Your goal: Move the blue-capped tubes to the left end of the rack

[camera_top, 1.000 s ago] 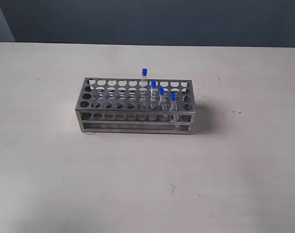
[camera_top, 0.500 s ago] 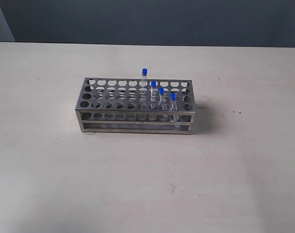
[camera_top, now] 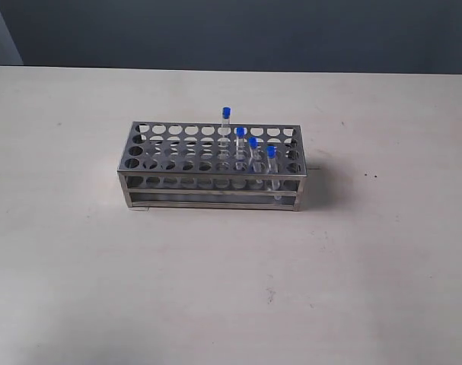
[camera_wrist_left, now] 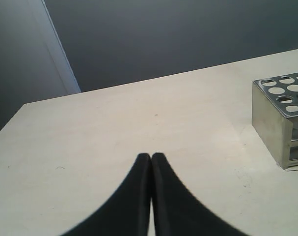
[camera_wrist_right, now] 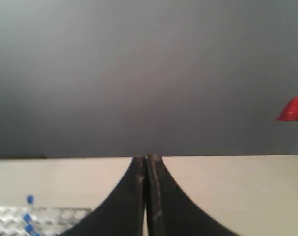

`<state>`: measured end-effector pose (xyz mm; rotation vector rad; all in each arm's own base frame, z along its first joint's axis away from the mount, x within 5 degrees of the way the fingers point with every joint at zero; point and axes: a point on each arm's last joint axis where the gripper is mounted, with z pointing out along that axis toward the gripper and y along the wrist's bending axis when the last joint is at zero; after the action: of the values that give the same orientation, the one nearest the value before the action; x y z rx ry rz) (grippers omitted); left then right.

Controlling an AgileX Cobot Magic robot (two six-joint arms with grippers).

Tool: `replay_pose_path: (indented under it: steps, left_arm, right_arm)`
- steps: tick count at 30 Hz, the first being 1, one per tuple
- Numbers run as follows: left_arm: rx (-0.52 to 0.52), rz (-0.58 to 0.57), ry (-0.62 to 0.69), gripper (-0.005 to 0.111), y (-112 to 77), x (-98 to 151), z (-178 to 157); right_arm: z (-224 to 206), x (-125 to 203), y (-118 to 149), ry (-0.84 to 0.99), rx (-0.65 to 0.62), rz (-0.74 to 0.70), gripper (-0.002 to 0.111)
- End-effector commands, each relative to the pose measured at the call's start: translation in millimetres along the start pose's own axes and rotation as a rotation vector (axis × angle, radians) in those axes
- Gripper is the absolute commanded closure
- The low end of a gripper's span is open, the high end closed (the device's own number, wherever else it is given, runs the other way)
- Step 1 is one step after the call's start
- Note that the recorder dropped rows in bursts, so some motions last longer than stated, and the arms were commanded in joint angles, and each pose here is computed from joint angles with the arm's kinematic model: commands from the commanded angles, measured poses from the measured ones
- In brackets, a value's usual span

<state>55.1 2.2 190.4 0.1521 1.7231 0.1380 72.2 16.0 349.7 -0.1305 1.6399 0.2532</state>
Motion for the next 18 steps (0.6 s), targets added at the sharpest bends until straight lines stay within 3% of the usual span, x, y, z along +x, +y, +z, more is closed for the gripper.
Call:
replay_pose_path:
  steps: [1, 4, 9, 16, 18]
  left_arm:
    - [0.005, 0.003, -0.011, 0.106, -0.2, -2, 0]
    - [0.005, 0.003, -0.011, 0.106, -0.2, -2, 0]
    - [0.005, 0.003, -0.011, 0.106, -0.2, -2, 0]
    - [0.005, 0.003, -0.011, 0.106, -0.2, -2, 0]
    - [0.005, 0.003, -0.011, 0.106, -0.2, -2, 0]
  right_arm:
    - [66, -20, 15, 0.316, -0.058, -0.249, 0.109]
    - [112, -19, 43, 0.497, -0.199, -0.323, 0.109]
    - [177, 23, 111, 0.731, -0.377, -0.504, 0.109]
    - [234, 77, 160, 0.919, -0.384, -0.435, 0.109]
    - [243, 87, 165, 0.951, -0.385, -0.420, 0.102]
